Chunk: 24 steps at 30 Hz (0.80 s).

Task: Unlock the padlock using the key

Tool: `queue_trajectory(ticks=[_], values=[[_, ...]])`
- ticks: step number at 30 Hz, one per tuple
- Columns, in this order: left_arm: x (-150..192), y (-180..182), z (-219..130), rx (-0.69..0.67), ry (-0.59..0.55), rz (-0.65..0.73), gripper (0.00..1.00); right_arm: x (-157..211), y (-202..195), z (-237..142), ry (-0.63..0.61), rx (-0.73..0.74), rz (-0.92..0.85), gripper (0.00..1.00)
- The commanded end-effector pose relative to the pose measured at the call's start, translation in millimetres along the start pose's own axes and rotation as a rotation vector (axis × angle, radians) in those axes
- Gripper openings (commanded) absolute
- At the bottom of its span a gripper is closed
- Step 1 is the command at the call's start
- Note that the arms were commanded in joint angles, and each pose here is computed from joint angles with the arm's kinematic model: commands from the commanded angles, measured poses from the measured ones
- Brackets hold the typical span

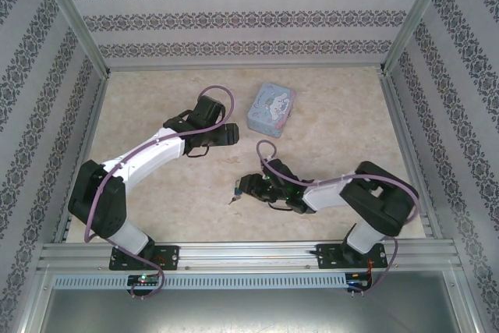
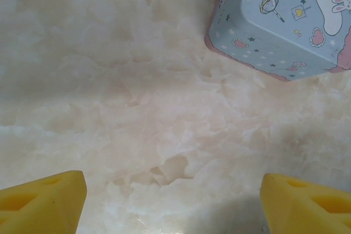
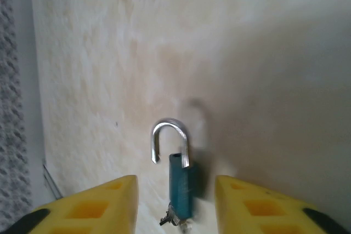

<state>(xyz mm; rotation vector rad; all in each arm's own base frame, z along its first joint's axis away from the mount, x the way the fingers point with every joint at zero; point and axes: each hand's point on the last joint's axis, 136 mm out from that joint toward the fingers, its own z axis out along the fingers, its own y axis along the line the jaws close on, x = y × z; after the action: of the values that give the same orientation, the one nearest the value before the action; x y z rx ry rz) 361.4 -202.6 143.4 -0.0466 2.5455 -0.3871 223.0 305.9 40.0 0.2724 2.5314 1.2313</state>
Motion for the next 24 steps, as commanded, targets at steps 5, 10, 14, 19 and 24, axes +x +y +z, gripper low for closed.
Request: queue_trajectory(ticks=[5, 10, 14, 19, 24], values=[[-7.0, 16.6, -26.3, -0.03, -0.074, -0.022, 0.88, -44.7, -10.7, -64.2, -0.127, 0.032, -0.023, 0.73], [-15.8, 38.8, -50.4, -0.098, -0.184, -0.029, 0.97, -96.7, -1.1, -139.8, -0.321, 0.147, -0.16, 0.98], [-30.3, 67.7, -77.7, -0.213, -0.347, -0.007, 1.0, -151.3, -10.0, -222.4, -0.635, 0.406, -0.27, 0.98], [-45.1, 108.8, -108.0, -0.37, -0.532, 0.009, 0.99, -205.8, -33.7, -294.6, -0.949, 0.644, -0.284, 0.98], [-53.6, 146.8, -126.0, -0.498, -0.704, 0.05, 1.0, -235.5, -72.2, -319.1, -1.024, 0.823, -0.254, 0.98]])
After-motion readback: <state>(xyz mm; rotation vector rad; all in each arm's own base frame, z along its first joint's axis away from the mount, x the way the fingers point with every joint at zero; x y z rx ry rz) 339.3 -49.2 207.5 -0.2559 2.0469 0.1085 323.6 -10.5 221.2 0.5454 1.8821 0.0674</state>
